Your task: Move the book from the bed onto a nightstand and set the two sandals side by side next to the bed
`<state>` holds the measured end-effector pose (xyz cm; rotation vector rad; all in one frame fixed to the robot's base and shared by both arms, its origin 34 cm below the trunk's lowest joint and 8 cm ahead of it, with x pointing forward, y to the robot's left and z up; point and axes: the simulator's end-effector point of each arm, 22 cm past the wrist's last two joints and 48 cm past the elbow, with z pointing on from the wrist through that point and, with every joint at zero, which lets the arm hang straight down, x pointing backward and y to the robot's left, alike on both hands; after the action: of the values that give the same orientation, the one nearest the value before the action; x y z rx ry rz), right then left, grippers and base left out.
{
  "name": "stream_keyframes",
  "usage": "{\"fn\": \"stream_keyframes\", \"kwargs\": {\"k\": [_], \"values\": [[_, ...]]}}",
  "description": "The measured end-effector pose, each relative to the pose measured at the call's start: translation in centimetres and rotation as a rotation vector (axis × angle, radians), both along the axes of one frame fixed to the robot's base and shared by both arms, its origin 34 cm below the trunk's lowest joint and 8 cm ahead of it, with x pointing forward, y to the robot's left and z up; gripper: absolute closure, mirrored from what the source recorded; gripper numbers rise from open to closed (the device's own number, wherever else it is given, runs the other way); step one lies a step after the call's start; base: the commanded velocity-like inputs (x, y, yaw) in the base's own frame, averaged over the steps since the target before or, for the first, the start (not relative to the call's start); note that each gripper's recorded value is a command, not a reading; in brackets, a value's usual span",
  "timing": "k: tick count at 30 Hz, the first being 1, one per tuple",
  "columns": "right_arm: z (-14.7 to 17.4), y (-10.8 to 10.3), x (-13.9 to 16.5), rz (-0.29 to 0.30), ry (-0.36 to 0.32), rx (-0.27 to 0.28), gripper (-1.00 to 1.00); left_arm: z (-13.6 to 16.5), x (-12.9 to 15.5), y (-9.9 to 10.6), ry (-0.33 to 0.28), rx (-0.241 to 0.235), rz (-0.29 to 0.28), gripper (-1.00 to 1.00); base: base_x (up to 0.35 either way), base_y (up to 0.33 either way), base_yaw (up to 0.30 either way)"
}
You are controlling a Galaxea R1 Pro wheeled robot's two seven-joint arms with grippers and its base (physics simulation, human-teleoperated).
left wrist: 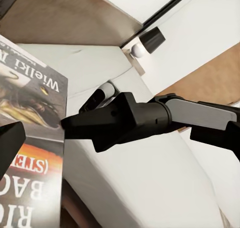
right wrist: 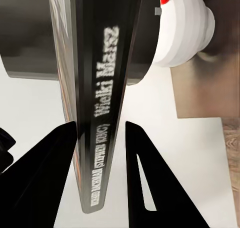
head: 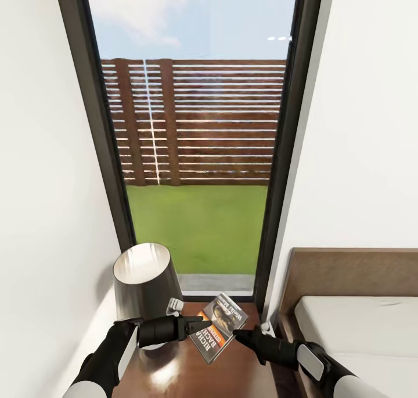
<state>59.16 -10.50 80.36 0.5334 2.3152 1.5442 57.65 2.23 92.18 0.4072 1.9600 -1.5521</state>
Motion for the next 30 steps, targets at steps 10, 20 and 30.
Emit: {"fn": "stream_keyframes", "kwargs": {"k": [10,20,30], "values": [[-1.5,-0.2,0.2,0.002,0.001,-0.014,1.0,-1.3,0.2,0.0,0.001,0.001,0.001,-1.0,0.0,0.0,0.0],[-4.8,-1.1,0.0,-0.005,0.054,-0.109,1.0,-2.8,0.3,0.0,0.006,0.002,0.001,-1.0,0.0,0.0,0.0],[-6.2,-1.1,0.0,-0.003,0.062,-0.105,1.0,-4.2,0.4,0.0,0.007,0.002,0.001,-1.0,0.0,0.0,0.0]]}}
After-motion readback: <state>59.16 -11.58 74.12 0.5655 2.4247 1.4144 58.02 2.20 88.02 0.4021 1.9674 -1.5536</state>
